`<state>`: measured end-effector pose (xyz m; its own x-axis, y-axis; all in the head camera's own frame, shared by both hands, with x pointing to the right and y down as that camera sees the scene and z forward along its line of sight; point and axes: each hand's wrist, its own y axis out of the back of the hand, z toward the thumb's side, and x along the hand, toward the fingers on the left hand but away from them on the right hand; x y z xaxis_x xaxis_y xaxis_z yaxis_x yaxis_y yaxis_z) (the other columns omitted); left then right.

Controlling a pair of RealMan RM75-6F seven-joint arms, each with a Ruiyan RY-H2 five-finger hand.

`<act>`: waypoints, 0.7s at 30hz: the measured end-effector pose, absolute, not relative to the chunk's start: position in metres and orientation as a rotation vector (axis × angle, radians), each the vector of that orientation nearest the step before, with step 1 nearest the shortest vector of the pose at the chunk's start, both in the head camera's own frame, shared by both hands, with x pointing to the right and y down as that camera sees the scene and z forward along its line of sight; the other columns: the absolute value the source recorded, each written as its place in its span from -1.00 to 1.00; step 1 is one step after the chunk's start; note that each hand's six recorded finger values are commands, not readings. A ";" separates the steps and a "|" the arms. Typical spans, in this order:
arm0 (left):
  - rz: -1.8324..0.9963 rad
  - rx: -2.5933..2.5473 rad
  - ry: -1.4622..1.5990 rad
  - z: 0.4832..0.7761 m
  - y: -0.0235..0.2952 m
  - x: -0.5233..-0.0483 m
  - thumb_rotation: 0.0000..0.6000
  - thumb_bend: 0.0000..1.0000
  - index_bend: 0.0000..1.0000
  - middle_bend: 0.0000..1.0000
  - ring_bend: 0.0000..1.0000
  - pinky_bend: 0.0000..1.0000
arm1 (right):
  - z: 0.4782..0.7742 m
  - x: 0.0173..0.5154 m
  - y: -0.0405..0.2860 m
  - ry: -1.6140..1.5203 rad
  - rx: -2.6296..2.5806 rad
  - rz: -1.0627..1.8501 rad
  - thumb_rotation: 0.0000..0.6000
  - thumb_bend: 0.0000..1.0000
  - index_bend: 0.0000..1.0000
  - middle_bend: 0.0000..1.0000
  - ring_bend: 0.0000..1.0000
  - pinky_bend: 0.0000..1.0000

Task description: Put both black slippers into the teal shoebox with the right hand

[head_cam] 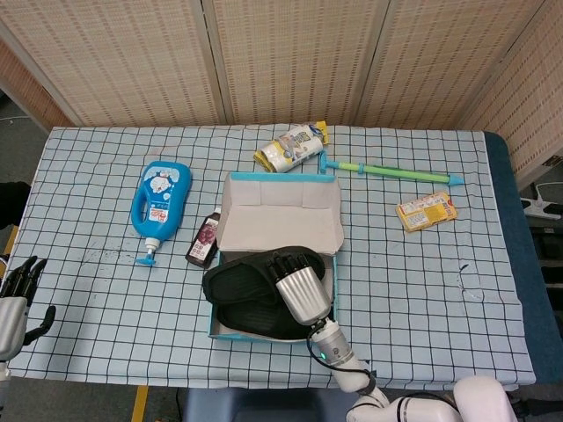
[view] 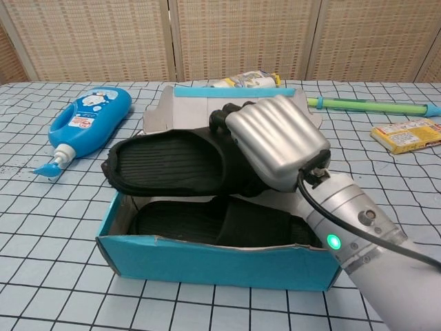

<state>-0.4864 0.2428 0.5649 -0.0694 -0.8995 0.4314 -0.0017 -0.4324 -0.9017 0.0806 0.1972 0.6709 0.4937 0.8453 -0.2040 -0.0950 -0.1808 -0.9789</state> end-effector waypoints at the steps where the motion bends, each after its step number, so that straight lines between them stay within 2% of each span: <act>1: -1.593 -1.488 1.003 0.565 0.243 -0.486 1.00 -0.17 -0.94 -1.00 -0.82 0.07 | 0.673 0.082 0.198 -0.669 -1.522 0.971 1.00 -0.94 0.24 0.30 0.04 0.07; 21: -1.604 -1.488 0.992 0.568 0.243 -0.486 1.00 -0.17 -0.94 -1.00 -0.82 0.07 | 0.710 0.109 0.212 -0.462 -1.440 1.142 1.00 -0.94 0.24 0.30 0.04 0.07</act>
